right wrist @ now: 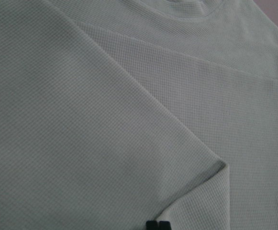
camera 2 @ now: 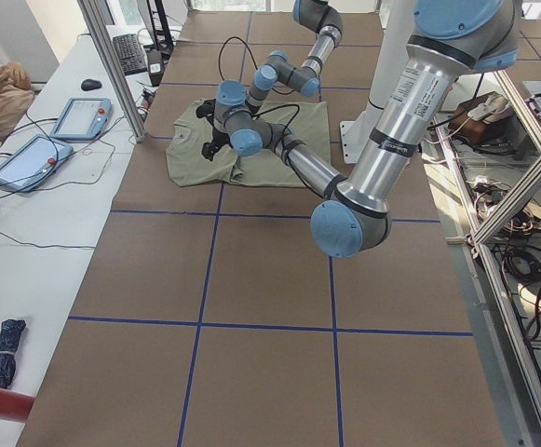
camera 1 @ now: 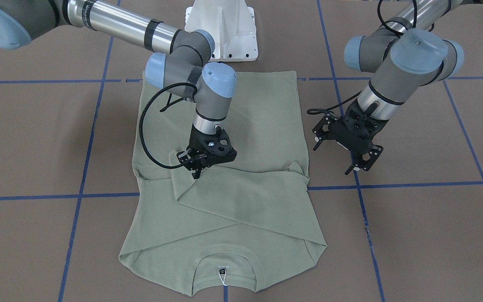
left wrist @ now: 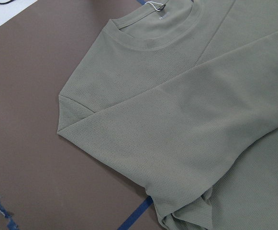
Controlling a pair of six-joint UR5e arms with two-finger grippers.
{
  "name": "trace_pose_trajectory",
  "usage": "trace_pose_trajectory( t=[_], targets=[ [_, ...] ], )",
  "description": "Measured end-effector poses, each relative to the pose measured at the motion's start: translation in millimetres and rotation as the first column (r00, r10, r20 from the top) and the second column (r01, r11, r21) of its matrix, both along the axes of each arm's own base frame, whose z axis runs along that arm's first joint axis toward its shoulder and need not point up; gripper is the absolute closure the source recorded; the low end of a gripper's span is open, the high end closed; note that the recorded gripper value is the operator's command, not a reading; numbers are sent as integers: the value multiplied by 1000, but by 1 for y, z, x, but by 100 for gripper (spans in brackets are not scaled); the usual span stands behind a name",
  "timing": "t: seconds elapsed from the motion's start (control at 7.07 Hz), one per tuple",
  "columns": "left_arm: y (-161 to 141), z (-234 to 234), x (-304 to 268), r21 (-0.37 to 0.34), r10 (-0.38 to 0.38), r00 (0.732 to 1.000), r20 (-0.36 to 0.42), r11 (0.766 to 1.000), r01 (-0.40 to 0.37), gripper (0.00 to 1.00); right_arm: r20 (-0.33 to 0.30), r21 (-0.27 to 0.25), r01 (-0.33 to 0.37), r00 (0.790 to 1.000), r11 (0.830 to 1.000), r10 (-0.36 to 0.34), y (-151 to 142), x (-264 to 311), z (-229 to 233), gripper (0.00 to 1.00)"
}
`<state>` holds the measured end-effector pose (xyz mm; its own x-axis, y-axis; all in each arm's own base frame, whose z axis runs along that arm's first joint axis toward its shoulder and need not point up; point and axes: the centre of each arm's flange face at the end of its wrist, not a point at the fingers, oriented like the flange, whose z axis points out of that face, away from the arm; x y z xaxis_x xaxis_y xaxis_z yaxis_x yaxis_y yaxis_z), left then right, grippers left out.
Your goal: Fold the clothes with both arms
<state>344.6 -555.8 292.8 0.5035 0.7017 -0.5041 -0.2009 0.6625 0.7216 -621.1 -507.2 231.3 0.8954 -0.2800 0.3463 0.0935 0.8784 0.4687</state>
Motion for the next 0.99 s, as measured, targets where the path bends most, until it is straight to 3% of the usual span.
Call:
trace_pose_trajectory(
  t=[0.57, 0.71, 0.85, 0.99],
  targets=[
    [1, -2, 1, -13, -10, 1000, -12, 1000, 10, 0, -86, 64, 86, 993, 994, -80, -35, 83, 46, 100],
    [1, -3, 1, -16, -12, 1000, -13, 1000, 11, 0, -104, 69, 104, 990, 992, -96, -35, 97, 61, 75],
    [1, -3, 1, -17, -13, 1000, -14, 1000, 12, 0, -113, 70, 111, 988, 991, -103, -34, 103, 71, 11],
    [2, -3, 2, -17, -12, 1000, -15, 1000, 12, 0, -113, 69, 110, 988, 991, -102, -33, 105, 75, 1]
  ],
)
